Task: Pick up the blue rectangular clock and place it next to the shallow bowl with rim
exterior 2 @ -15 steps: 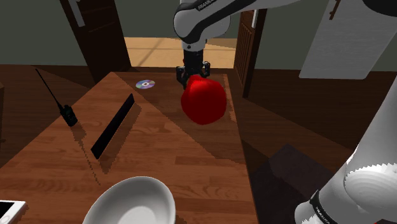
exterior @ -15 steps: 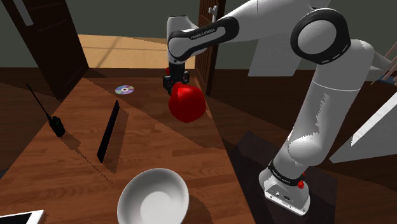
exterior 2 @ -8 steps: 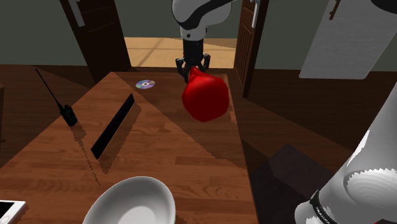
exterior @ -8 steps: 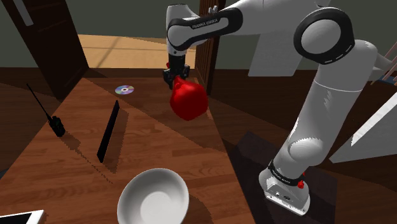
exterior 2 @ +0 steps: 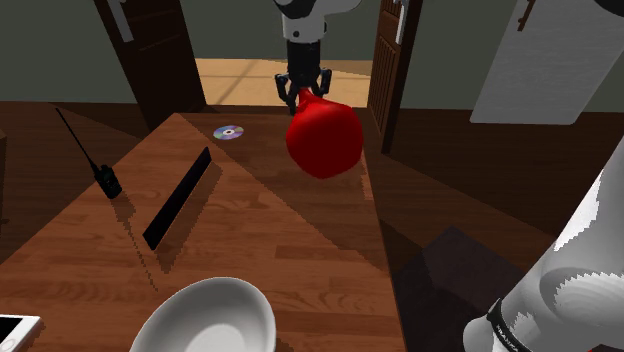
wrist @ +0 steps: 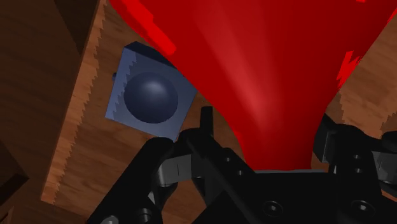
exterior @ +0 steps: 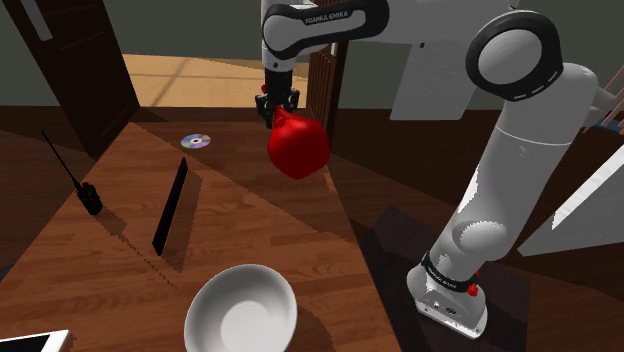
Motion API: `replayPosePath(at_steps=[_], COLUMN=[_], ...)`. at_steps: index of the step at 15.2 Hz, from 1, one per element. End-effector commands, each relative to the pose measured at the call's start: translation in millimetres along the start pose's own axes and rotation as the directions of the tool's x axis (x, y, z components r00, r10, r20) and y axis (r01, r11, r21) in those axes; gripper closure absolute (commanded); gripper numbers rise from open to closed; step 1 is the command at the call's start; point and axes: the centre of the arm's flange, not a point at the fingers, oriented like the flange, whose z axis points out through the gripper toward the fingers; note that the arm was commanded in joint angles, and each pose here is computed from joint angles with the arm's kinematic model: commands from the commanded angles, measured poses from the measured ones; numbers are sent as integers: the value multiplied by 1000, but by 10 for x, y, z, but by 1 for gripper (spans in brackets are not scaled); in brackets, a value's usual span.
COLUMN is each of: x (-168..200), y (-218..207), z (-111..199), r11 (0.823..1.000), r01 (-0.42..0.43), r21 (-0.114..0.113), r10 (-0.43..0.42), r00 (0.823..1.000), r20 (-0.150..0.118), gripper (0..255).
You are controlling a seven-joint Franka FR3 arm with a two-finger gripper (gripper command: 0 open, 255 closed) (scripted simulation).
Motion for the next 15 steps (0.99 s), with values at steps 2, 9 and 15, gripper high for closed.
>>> replayPosePath(at_steps=[2,9,15], x=[-10,-11,-495], y=[-11,-13,-462], z=[-163,-533,-576], r11=[1000,1000,1000], r01=[0,0,0], r21=[0,0,0], r10=[0,0,0], r00=[1000,1000,1000], r20=[-1,-1,-1], gripper=[255,255,255])
